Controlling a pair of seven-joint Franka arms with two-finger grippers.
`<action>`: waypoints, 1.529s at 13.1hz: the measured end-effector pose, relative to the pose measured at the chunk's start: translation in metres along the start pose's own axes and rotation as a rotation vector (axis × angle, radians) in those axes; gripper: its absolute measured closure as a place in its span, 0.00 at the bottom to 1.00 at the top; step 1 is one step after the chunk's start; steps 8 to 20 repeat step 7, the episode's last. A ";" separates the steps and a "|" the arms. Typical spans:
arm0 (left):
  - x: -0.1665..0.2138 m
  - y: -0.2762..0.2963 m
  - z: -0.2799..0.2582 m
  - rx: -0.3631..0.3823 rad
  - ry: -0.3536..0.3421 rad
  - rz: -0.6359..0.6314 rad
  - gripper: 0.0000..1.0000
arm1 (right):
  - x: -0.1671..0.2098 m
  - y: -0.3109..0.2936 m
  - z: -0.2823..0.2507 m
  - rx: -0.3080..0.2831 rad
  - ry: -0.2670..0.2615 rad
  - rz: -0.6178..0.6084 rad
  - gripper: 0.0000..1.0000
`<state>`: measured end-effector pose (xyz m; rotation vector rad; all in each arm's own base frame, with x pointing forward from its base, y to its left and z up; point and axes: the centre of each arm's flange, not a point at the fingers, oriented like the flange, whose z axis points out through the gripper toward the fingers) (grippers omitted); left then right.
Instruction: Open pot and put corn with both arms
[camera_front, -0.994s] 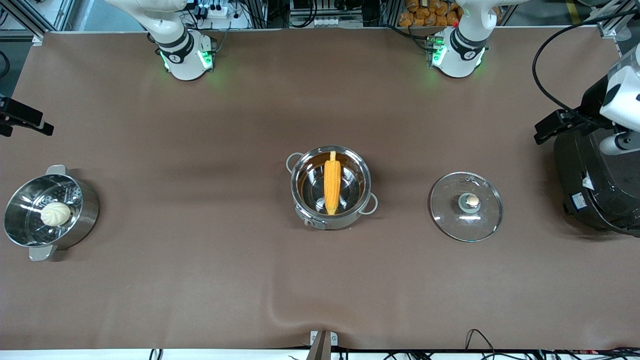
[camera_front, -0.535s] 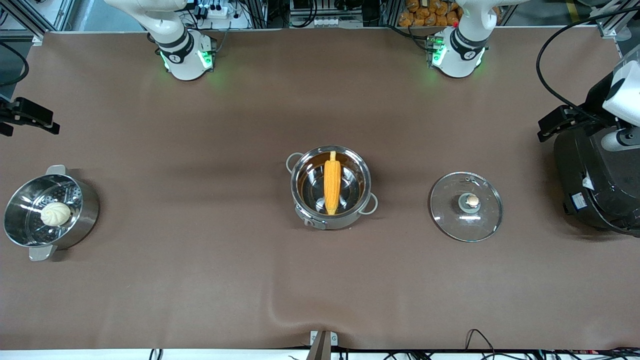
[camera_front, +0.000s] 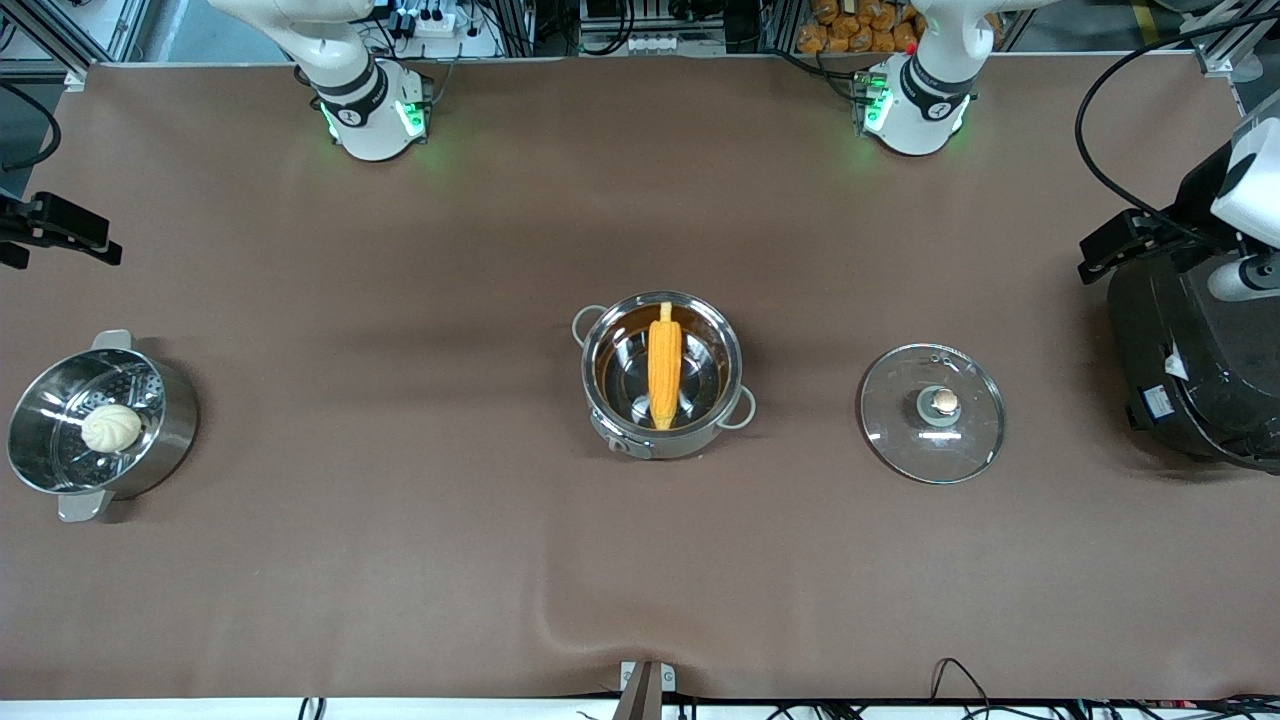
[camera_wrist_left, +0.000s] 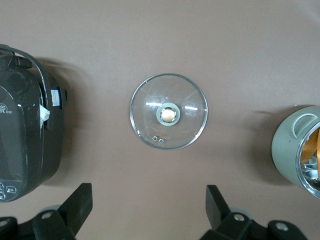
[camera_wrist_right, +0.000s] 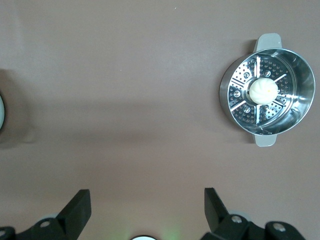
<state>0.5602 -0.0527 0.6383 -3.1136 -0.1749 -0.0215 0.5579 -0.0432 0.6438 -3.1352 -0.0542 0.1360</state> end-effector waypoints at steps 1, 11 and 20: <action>0.000 0.000 0.000 0.000 0.000 0.000 0.00 | 0.000 0.000 0.000 0.000 0.000 0.000 0.00; 0.000 0.000 0.000 0.000 0.000 0.000 0.00 | 0.000 -0.001 0.000 0.000 0.003 -0.003 0.00; 0.000 0.000 0.000 0.000 0.000 0.000 0.00 | 0.000 -0.001 0.000 0.000 0.003 -0.003 0.00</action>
